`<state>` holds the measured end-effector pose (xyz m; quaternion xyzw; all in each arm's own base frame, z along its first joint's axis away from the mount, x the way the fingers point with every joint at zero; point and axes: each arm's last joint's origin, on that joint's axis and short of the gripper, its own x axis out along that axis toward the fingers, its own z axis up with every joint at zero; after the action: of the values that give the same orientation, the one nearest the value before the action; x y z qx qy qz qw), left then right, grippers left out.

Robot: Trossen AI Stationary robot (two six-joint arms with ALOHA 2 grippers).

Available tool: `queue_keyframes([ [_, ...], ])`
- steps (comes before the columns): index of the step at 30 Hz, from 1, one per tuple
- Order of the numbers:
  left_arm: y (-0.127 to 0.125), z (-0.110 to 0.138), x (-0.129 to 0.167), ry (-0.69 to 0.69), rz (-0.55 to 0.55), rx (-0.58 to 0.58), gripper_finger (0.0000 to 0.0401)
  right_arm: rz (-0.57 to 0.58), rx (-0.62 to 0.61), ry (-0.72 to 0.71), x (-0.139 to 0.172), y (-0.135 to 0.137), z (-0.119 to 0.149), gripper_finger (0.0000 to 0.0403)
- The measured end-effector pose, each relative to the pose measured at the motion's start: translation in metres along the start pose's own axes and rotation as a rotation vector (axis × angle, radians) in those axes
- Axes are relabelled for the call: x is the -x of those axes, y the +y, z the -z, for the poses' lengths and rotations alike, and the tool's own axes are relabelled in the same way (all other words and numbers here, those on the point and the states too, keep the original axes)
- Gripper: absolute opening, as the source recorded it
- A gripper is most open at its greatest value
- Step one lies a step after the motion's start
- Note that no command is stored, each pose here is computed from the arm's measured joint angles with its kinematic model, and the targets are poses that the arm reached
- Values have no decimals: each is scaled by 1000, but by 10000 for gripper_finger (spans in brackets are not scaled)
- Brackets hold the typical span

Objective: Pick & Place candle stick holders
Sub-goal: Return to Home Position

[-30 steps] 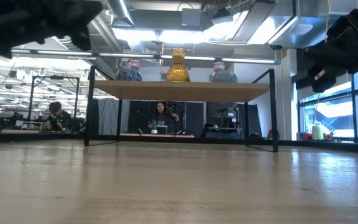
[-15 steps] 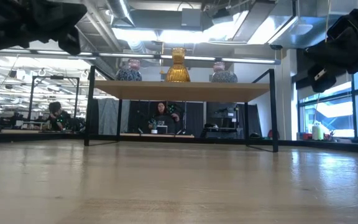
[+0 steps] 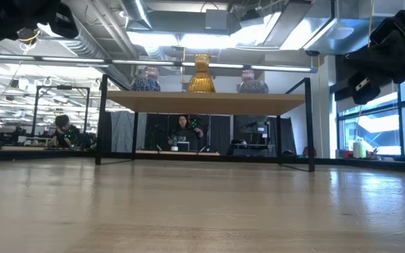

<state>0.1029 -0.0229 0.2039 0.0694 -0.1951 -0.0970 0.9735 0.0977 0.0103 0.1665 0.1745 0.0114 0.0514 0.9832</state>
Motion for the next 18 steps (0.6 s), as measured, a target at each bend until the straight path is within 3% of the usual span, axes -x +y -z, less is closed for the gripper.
queue_keyframes([
  [18, -1, 2, 15, 49, 22, -13, 2, 0, 0, 1, 0, 0, 0, 5],
])
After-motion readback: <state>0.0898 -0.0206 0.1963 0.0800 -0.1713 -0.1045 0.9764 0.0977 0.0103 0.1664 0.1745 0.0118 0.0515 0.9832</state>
